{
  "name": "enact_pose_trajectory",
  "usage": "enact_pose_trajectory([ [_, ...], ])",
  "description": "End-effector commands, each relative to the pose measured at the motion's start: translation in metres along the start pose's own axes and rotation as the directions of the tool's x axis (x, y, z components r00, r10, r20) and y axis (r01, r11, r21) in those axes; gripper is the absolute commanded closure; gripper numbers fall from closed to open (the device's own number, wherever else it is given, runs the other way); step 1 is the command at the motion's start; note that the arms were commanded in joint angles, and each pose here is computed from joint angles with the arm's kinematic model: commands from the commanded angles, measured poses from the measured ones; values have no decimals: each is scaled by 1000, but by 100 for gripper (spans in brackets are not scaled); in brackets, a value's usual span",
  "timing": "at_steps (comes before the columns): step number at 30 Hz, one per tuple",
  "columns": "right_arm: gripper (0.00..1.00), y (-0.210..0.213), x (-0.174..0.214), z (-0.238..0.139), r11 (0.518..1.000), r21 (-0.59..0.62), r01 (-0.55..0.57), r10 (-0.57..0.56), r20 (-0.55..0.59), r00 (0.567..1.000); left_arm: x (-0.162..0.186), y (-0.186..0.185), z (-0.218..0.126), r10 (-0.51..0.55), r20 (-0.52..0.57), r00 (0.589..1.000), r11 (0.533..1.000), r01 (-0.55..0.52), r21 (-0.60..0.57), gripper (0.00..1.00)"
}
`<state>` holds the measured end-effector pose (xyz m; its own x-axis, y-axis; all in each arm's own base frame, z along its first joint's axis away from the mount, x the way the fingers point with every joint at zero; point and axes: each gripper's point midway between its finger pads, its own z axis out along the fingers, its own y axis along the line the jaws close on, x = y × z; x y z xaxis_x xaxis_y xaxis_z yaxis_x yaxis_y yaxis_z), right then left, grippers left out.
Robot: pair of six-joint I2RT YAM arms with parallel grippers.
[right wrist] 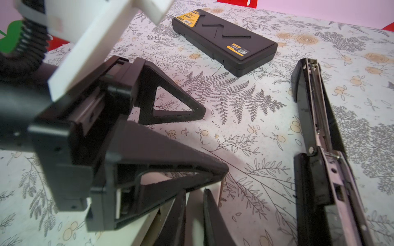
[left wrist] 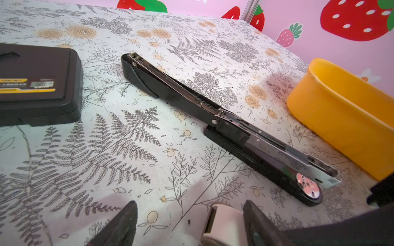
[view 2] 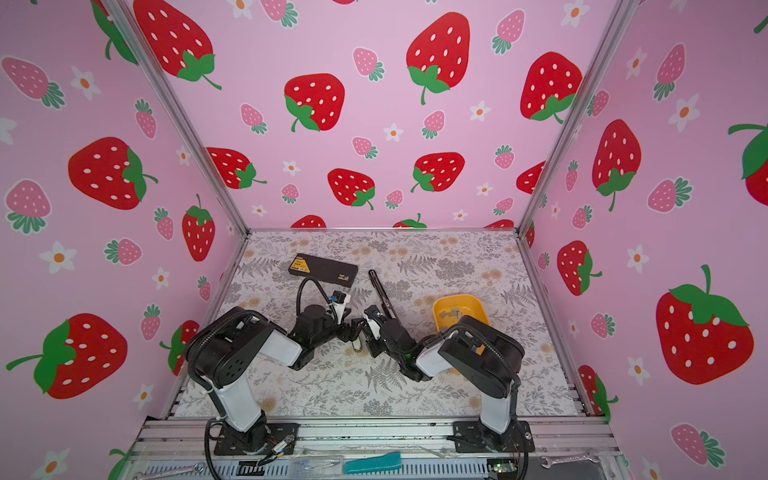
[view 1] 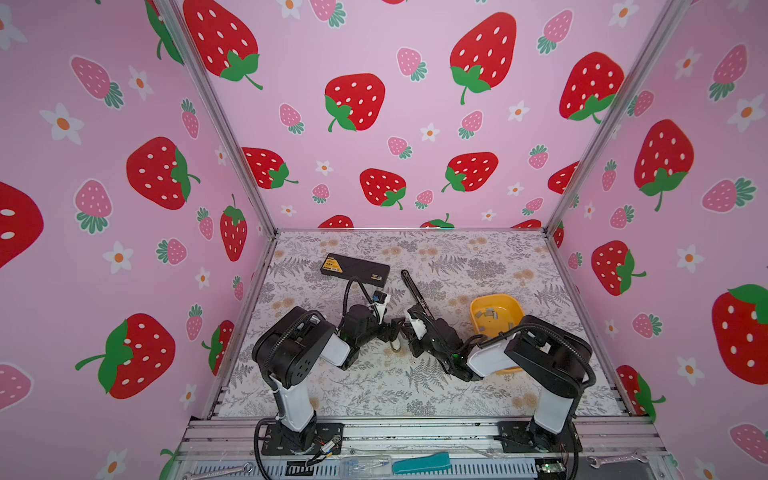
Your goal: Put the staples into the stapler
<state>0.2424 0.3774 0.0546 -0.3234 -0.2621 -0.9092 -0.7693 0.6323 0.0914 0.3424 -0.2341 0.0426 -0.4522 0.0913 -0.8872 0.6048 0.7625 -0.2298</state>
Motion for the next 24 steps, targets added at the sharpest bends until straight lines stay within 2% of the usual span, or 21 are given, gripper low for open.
enact_pose_trajectory([
  [1,82,-7,79,-9,1000,12,24,-20,-223,975,17,-1,0,16,-37,999,1000,-16,2,21],
  [5,82,-6,84,-8,1000,1,10,-10,-215,977,19,1,-1,15,-27,1000,1000,-15,-1,21],
  [13,82,-3,69,-5,1000,-1,4,-5,-177,984,17,1,-1,22,-25,999,1000,-22,-7,21],
  [21,80,-6,-2,-19,999,50,21,-18,-67,998,-13,6,-4,14,-22,1000,998,-15,-59,20],
  [24,74,-12,-23,-32,996,86,20,-19,-21,1000,-28,10,-8,14,-20,1000,995,-16,-97,19],
])
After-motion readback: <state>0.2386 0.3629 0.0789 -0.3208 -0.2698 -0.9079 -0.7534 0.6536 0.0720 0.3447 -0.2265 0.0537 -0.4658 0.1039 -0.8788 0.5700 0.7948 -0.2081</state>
